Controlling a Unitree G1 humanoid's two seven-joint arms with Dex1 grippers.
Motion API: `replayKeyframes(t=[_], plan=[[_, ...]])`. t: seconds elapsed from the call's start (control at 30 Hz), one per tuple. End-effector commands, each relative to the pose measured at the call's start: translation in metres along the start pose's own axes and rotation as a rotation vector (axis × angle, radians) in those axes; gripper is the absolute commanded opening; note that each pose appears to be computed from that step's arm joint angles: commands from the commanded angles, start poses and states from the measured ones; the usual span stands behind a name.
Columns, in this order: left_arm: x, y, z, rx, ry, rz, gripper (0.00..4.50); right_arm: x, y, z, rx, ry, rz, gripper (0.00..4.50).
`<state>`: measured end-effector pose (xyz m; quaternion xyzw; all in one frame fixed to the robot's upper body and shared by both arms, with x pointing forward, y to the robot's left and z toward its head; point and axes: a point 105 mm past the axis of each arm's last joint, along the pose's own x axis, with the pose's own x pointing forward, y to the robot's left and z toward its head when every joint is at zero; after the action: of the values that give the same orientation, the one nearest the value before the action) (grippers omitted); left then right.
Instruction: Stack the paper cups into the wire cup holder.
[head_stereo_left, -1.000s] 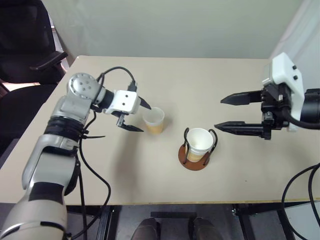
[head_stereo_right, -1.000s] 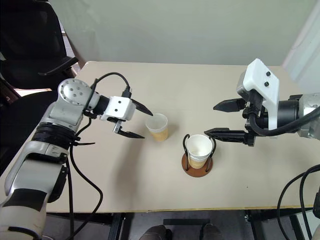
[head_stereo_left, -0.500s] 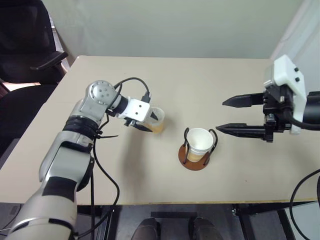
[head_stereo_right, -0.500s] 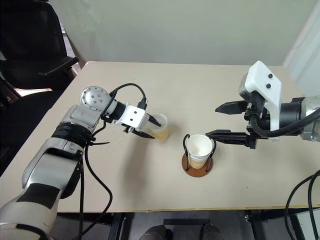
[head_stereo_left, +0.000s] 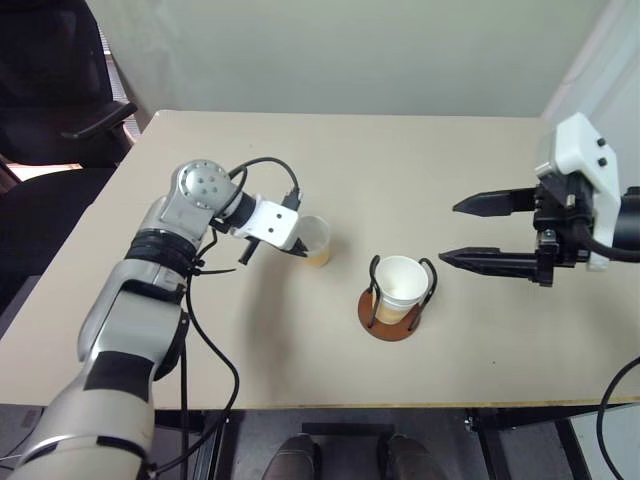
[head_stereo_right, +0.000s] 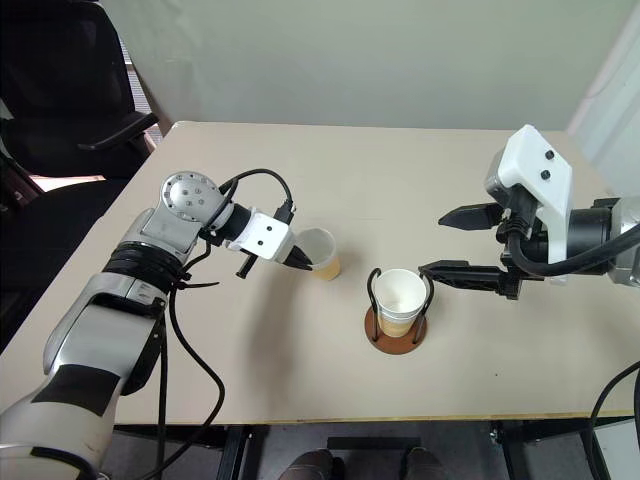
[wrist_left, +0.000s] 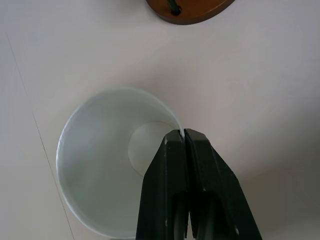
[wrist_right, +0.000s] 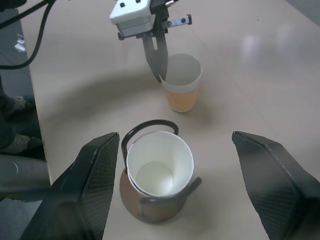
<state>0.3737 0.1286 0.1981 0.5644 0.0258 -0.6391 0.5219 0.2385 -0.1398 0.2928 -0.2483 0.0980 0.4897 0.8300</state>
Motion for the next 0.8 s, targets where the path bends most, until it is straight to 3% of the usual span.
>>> replayKeyframes(t=[0.03, 0.27, 0.6, 0.8], plan=[[-0.013, 0.007, 0.008, 0.033, -0.002, 0.003, 0.04, -0.011, -0.006, 0.007, -0.036, -0.030, -0.051, 3.76], [-0.040, 0.046, 0.050, -0.014, -0.153, 0.120, 0.04, -0.022, -0.003, -0.003, -0.095, -0.065, -0.052, 3.76], [-0.066, 0.053, 0.130, -0.011, -0.383, 0.013, 0.04, -0.050, 0.004, -0.021, -0.048, -0.106, -0.027, 3.76], [-0.072, 0.060, 0.162, 0.033, -0.442, -0.042, 0.04, -0.060, 0.009, -0.030, -0.025, -0.099, -0.045, 3.76]])
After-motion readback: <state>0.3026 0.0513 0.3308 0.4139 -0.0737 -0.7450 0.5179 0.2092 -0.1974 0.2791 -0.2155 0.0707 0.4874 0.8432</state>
